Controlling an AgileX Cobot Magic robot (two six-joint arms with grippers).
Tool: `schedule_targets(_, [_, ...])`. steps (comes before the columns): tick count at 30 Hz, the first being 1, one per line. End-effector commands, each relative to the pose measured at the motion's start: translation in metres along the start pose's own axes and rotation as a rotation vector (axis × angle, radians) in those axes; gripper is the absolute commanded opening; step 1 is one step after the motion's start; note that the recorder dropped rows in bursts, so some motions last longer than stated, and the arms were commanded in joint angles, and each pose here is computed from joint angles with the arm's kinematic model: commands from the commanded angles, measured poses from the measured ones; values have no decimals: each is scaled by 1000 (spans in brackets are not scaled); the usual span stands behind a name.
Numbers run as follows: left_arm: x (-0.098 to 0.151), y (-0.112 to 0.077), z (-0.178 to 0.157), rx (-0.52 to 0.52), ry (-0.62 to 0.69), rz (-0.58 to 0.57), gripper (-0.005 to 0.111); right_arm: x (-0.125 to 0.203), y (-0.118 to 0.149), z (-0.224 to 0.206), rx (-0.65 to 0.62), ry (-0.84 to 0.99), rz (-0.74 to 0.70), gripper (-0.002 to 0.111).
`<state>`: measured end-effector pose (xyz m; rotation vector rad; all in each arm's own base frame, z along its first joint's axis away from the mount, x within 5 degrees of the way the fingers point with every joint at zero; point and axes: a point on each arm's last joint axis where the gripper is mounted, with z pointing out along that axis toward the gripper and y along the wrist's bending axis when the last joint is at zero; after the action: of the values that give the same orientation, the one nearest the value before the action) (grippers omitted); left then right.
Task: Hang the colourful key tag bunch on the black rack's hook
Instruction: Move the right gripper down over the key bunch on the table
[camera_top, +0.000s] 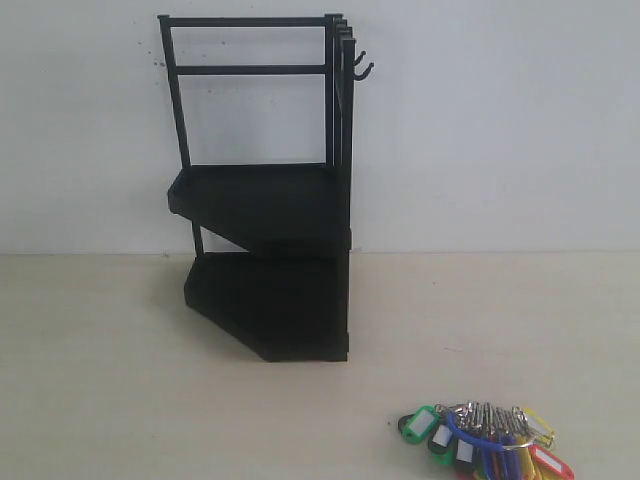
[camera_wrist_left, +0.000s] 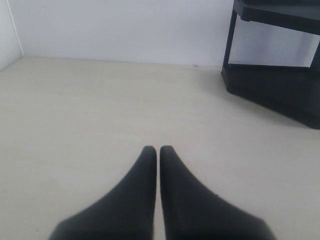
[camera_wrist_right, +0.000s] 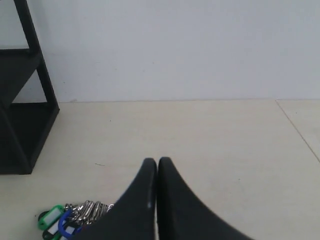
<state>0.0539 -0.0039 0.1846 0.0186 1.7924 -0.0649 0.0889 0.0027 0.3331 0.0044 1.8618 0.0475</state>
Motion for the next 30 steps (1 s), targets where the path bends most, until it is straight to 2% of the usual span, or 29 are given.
schedule_targets(1, [-1, 0, 0, -3, -2, -2, 4, 3, 5, 14, -64, 86, 16, 0])
schedule_targets(7, [-1, 0, 0, -3, -2, -2, 4, 19, 18, 57, -316, 339, -334, 0])
schedule_targets(13, [-1, 0, 0, -3, -2, -2, 4, 7, 31, 110, -481, 460, -527, 0])
schedule_targets(16, [-1, 0, 0, -3, -2, -2, 4, 0, 41, 134, -537, 555, -635, 0])
schedule_targets(21, [-1, 0, 0, -3, -2, -2, 4, -15, 68, 168, -538, 651, -829, 1])
schedule_targets(22, [-1, 0, 0, -3, -2, -2, 4, -14, 75, 173, -546, 673, -874, 2])
schedule_targets(24, [-1, 0, 0, -3, -2, -2, 4, -12, 90, 182, -551, 733, -969, 14])
schedule_targets(28, [-1, 0, 0, -3, -2, -2, 4, 0, 111, 198, -501, 833, -1056, 47])
schedule_targets(30, [-1, 0, 0, -3, -2, -2, 4, 13, 121, 208, -469, 862, -1077, 53])
